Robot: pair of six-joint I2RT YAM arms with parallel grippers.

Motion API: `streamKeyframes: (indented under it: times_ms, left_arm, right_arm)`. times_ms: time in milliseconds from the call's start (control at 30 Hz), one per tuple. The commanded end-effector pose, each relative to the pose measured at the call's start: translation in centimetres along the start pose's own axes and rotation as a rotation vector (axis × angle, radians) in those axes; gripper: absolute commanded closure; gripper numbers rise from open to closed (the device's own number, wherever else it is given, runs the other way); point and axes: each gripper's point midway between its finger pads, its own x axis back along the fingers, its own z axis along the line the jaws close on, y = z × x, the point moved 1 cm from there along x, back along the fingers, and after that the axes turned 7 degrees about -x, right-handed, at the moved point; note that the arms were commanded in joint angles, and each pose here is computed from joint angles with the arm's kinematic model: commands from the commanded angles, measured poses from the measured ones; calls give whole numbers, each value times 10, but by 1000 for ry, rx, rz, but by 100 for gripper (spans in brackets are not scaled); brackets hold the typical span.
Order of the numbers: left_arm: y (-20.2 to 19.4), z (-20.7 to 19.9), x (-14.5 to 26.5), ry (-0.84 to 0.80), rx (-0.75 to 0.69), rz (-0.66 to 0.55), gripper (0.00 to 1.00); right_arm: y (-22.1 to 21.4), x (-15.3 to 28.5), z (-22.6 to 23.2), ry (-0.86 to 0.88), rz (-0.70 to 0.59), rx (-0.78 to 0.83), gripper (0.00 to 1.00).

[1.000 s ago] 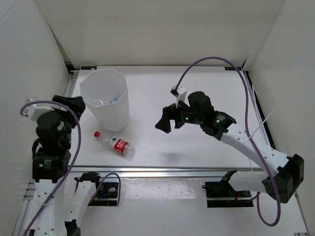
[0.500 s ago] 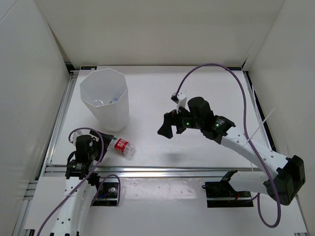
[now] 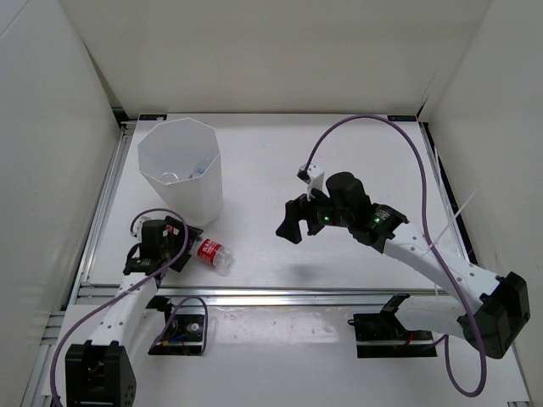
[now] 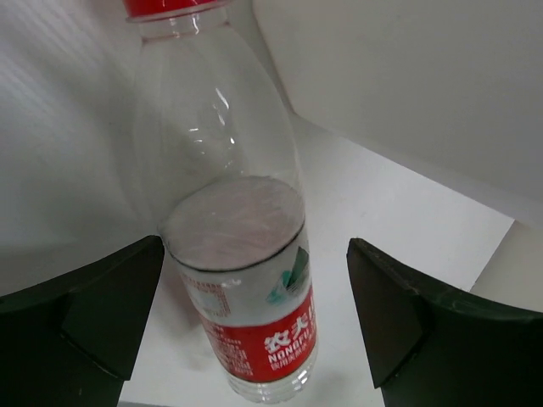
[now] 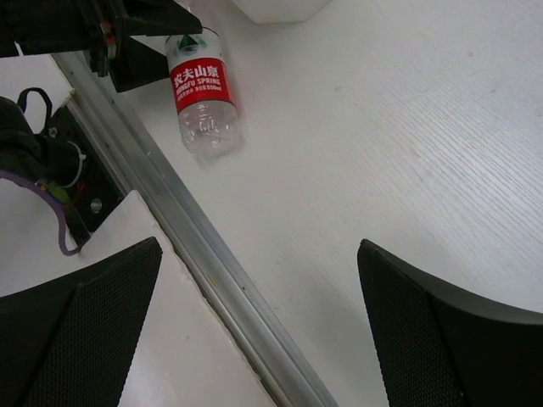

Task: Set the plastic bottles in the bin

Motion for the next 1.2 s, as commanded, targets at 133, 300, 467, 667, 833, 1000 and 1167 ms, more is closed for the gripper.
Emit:
streamKeyframes:
  times_ms: [133,300,467,667,833,1000,1167]
  left_arm:
    - [-22,13,-23,31,-44,118,5]
    - [-17,-7,-6,-84,-5,78,40]
    - [10,-31,49,-113,60,-38,40]
    - [67,-60,158,-95,12,-281,40]
    - [144,-150,256,-297,-200,-590,38]
    - [210,-222,247,-246,-343,-707,35]
    - [247,-273,215,-201,-413,-723,31]
  right_arm:
    - [4,6,-5,-20,-28,47,0]
    - [2,9,-12,-44,-37,42,0]
    - [6,12,-16,-55,-54,36,0]
    - [4,11,-16,-29,-37,23,0]
    - [-8,3,-23,-35,-21,-10,0]
    - [-10,5,-19,-17,-32,-43,0]
    - [-5,21,-15,-28,-70,-23,0]
